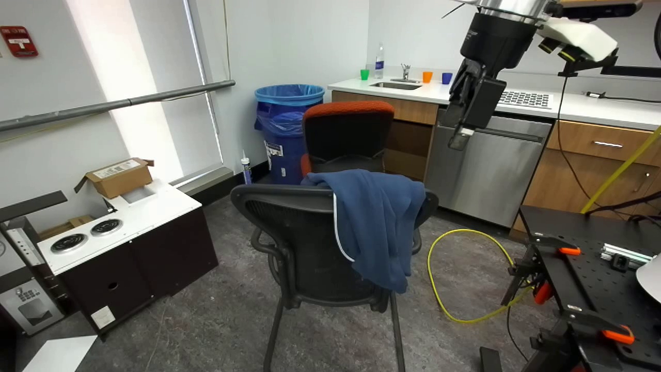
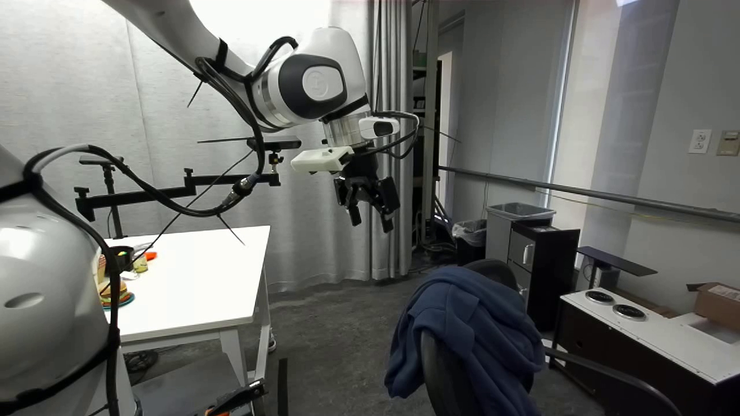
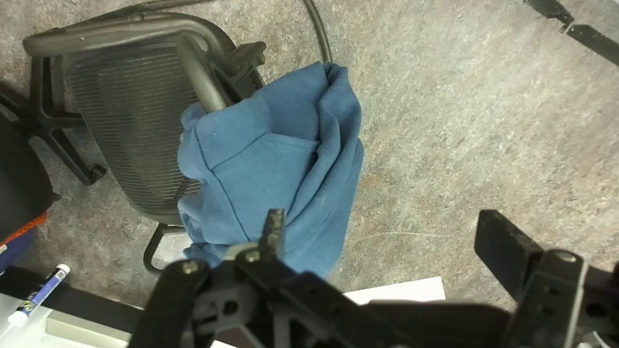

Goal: Put the hoodie on the seat of the chair

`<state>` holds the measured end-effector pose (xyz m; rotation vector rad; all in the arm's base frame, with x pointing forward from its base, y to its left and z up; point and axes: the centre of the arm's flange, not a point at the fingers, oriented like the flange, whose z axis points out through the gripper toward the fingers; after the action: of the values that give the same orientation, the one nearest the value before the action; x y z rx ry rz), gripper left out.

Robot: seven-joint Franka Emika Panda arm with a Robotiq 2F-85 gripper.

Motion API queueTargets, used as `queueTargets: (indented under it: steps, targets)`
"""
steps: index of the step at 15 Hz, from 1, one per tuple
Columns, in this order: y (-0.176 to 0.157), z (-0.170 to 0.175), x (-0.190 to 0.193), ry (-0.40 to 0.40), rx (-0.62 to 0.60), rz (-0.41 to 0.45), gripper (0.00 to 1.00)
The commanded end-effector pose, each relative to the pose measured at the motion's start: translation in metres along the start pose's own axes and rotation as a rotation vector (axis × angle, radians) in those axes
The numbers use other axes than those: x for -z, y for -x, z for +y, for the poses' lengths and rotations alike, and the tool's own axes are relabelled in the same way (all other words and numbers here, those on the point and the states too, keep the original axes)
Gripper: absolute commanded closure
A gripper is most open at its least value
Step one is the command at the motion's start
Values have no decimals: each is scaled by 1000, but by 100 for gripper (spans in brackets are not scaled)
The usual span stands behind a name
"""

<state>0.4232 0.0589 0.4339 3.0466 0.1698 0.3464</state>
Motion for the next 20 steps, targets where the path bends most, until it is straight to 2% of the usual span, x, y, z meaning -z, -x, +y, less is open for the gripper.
queueTargets:
  steps: [1,4,8,15,20]
  targets:
    - [0,0,0,0,0,0,0]
    - [0,1,-3,2,0,7,0]
    - [-6,7,-29,2,29,0,0]
    - [-41,13,-89,15,153,56,0]
    - [-70,42,-132,63,177,76,0]
